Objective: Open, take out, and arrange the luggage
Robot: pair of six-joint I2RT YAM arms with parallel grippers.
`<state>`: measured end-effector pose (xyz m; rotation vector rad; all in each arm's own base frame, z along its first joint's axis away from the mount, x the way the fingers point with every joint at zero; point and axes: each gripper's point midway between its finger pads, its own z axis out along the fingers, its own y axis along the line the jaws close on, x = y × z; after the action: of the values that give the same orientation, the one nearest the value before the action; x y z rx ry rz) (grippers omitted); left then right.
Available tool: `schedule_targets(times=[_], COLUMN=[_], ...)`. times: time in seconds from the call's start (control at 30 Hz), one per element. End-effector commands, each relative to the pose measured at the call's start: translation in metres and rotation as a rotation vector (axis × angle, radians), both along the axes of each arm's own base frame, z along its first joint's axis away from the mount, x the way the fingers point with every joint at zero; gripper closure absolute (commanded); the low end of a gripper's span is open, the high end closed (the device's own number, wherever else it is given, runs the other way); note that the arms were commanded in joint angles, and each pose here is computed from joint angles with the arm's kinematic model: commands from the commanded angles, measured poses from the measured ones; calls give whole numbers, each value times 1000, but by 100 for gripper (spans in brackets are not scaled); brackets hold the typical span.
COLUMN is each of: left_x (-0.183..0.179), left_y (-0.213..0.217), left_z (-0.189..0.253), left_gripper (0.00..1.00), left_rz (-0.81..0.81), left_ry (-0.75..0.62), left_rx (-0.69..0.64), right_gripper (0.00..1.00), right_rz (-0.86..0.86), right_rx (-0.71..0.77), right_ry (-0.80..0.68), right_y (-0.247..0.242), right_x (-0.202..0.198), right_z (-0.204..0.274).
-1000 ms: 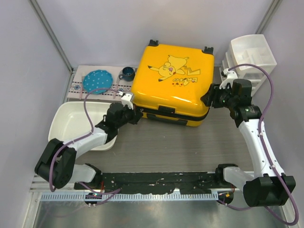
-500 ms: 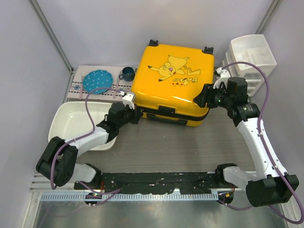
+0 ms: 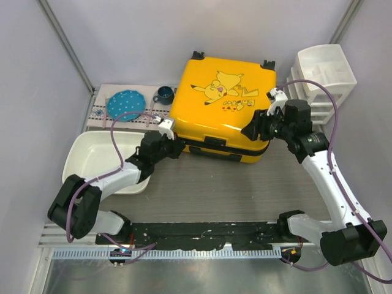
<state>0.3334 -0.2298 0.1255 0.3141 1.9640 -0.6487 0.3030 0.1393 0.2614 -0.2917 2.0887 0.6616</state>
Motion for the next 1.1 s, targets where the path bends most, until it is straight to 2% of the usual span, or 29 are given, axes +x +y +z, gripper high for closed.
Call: schedule_targets(times=[0.0,0.03,0.17,0.23,0.4,0.57,0.67,0.87,0.93,1.07], left_x=[33,34,31,28,25,25,34,74,81,78], left_y=[-5,-5,0,7,44,63,70,78,70,56], left_z=[68,69,62,62,48,34,35,38,49,55], left_gripper=[93,100,100,100,100,100,100,100,100,100], left_rz=[59,63,63,62,99,50,34,-56,-130,-234], left_ry=[-208,-209,-198,-210,-191,-205,-223,-295,-375,-409], left_rx=[-97,-95,-49,-8,84,207,223,253,255,224], right_gripper=[44,43,46,52,60,64,65,65,64,48], right_rz=[-11,-15,-72,-116,-169,-221,-236,-247,-222,-28], right_rx=[-28,-41,-134,-177,-271,-344,-370,-388,-400,-311], right_ry=[8,14,50,68,93,113,121,129,120,15], right_y=[2,1,-16,-26,-45,-61,-68,-74,-74,-41], right_x=[2,2,3,5,4,1,0,0,0,-5], right_z=[-11,-16,-42,-52,-73,-89,-95,-102,-102,-66])
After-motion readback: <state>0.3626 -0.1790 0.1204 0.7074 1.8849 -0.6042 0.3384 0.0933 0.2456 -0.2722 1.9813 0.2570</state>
